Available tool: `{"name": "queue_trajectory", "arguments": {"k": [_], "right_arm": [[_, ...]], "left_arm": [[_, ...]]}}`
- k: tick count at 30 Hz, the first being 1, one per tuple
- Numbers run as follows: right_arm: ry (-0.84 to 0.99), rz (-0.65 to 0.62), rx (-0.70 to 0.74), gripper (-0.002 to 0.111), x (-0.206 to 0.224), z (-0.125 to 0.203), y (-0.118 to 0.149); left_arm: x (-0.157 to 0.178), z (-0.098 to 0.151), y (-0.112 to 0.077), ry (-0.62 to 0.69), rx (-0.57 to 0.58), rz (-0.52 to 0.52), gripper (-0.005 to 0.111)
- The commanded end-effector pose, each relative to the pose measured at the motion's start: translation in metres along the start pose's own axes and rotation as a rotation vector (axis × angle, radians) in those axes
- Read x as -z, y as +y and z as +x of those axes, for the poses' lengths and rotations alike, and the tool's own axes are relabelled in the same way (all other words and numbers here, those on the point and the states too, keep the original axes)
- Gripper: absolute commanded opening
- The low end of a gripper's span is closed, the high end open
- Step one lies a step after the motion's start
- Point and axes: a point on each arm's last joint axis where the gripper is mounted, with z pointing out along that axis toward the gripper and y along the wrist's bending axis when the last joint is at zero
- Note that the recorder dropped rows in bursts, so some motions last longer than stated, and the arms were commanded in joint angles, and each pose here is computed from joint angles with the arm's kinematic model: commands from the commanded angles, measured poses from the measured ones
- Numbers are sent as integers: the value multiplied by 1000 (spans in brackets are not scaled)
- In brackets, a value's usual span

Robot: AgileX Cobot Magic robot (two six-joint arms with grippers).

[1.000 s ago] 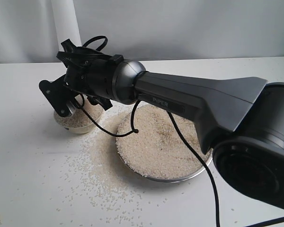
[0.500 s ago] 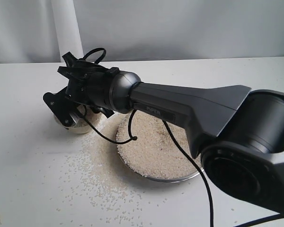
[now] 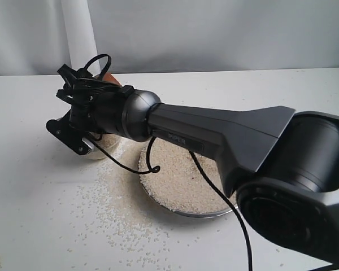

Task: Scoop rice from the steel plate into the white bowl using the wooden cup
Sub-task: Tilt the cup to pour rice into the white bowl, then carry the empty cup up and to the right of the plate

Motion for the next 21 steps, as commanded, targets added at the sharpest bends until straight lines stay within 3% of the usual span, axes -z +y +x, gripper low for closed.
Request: {"name": "queue_trajectory", "arguments": {"k": [1,10,15,21], "right_arm": [[16,40,30,0,5,4,-8],[26,29,-27,0,5,6,-7],[38,42,-297,0,11,18,-12],[-69,-71,-799,0,38,59,-23]], "left_arm": [[0,0,0,-2,7,7,0],[0,0,0,-2,7,7,0],[0,0,0,-2,7,7,0],[0,0,0,-2,7,7,0]]}}
